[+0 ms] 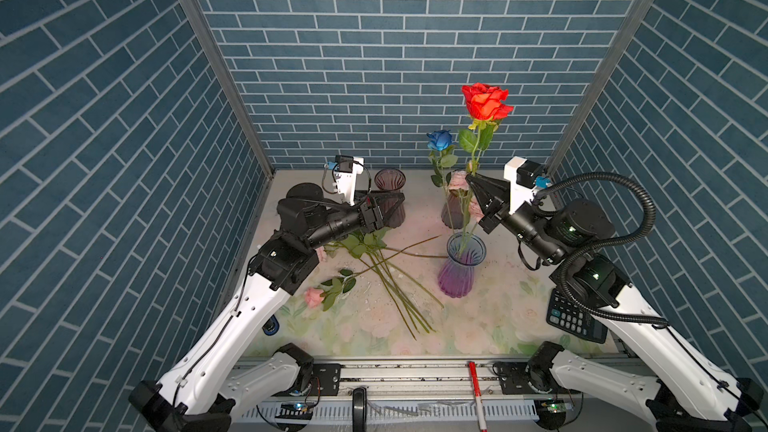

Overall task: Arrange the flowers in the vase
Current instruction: 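Close the right gripper on the red rose stem and open the left gripper, then lower the red rose into the blue-purple vase with the right gripper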

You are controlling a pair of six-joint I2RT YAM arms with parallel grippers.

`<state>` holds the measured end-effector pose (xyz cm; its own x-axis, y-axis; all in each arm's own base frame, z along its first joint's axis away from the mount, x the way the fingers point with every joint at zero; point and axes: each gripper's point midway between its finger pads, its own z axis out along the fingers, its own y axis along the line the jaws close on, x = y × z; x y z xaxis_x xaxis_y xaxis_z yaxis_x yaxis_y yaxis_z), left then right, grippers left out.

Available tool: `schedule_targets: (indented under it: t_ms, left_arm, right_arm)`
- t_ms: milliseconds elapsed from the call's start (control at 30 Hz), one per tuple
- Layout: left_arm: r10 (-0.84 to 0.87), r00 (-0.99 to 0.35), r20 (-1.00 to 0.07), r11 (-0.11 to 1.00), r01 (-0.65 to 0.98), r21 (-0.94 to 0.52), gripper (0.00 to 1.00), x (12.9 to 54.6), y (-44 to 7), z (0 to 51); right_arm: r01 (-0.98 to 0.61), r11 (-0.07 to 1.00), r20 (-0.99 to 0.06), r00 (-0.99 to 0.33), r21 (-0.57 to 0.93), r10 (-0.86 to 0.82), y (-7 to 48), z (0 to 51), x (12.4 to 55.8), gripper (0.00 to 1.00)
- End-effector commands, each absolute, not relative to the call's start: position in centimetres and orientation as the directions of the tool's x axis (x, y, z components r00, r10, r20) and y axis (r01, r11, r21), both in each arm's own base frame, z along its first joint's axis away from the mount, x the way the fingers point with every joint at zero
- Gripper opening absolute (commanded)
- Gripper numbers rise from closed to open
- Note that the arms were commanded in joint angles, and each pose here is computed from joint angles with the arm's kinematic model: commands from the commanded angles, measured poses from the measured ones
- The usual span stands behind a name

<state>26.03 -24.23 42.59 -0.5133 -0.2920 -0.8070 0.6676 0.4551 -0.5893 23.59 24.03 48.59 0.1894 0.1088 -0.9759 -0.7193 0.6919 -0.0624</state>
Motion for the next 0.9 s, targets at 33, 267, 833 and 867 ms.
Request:
schedule_targets:
  t_ms: [33,267,833,867]
  left_arm:
    - [-0.306,-0.523,-0.795,0.447,0.658,-0.605,0.58,26.3,-24.3,42.1]
    - [-0.305,-0.53,-0.791,0.452,0.651,-0.61,0.57,26.2,-24.1,41.5]
    - [-0.314,-0.544,-0.778,0.449,0.637,-0.627,0.57,26.6,-24.3,40.7]
    - [-0.313,-0.546,-0.777,0.449,0.635,-0.628,0.57,26.7,-24.3,40.6]
  right_arm:
    - [-0.607,0.793,-0.92,0.279,0.054,0.276,21.3,50.3,25.2,0.0]
    - [-0.512,0.82,-0.872,0.243,0.256,0.424,18.3,47.8,26.3,0.0]
    - [-0.397,0.832,-0.888,0.082,0.387,0.452,15.7,42.3,25.6,0.0]
    - [-0.389,0.833,-0.886,0.079,0.394,0.456,15.6,42.0,25.5,0.0]
